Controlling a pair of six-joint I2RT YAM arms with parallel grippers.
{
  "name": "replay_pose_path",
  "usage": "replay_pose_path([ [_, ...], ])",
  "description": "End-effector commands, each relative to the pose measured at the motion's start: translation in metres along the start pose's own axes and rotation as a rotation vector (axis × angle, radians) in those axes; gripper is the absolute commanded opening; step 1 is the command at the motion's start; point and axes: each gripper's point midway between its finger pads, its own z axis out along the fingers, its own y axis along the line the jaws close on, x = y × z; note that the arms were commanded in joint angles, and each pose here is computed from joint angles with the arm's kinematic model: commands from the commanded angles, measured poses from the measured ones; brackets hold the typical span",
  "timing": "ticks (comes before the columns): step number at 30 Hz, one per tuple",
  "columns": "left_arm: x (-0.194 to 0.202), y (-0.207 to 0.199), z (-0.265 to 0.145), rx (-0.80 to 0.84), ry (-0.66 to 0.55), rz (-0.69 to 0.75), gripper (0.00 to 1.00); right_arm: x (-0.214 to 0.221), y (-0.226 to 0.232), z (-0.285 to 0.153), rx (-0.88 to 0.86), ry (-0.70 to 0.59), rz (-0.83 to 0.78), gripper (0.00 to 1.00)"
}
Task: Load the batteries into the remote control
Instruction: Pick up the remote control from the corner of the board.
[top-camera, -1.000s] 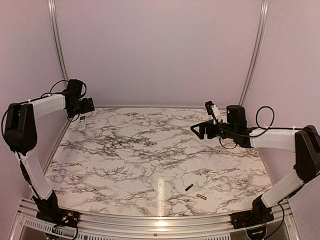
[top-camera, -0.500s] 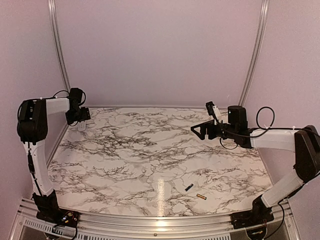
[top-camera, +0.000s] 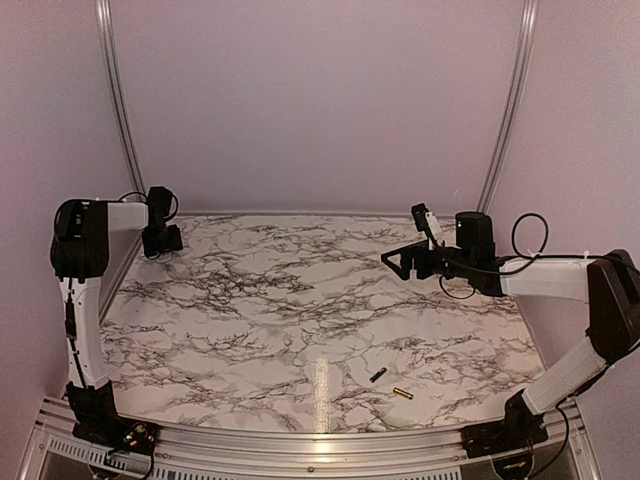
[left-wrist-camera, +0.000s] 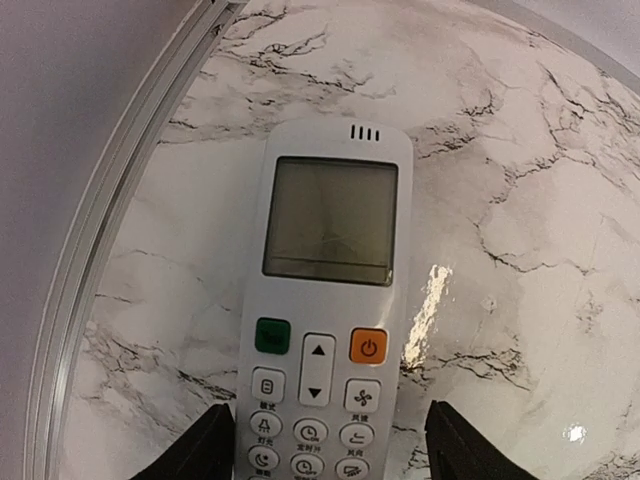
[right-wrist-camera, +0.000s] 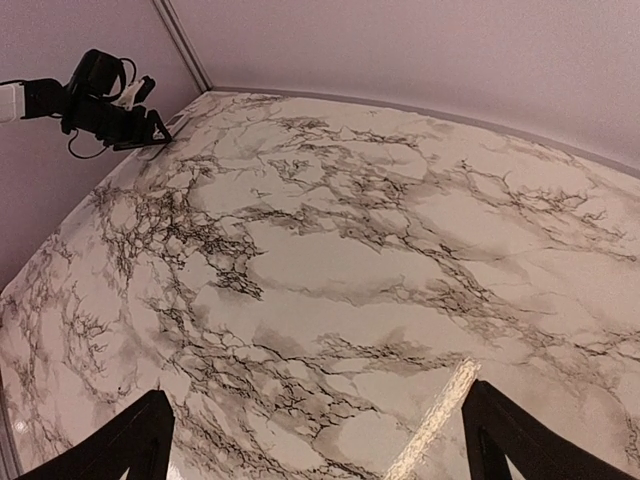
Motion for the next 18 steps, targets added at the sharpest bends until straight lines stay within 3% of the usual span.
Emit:
replay_pose_path([
  [1, 0.005, 0.006, 0.012, -0.036, 0.029, 0.014, 0.65, -0.008, -0.002, -0.001, -0.003, -0.018, 0.005, 0.99],
  [7, 0.009, 0.003, 0.019, -0.027, 0.044, 0.003, 0.53, -0.008, -0.002, -0.004, -0.001, -0.016, 0.006, 0.99],
  [13, 0.005, -0.005, 0.007, 0.023, 0.033, -0.015, 0.32, -0.008, 0.002, -0.004, -0.022, -0.015, 0.013, 0.99],
  [18, 0.013, -0.046, -0.029, 0.121, 0.001, 0.043, 0.22, -0.010, 0.011, 0.002, -0.094, -0.005, 0.024, 0.99],
])
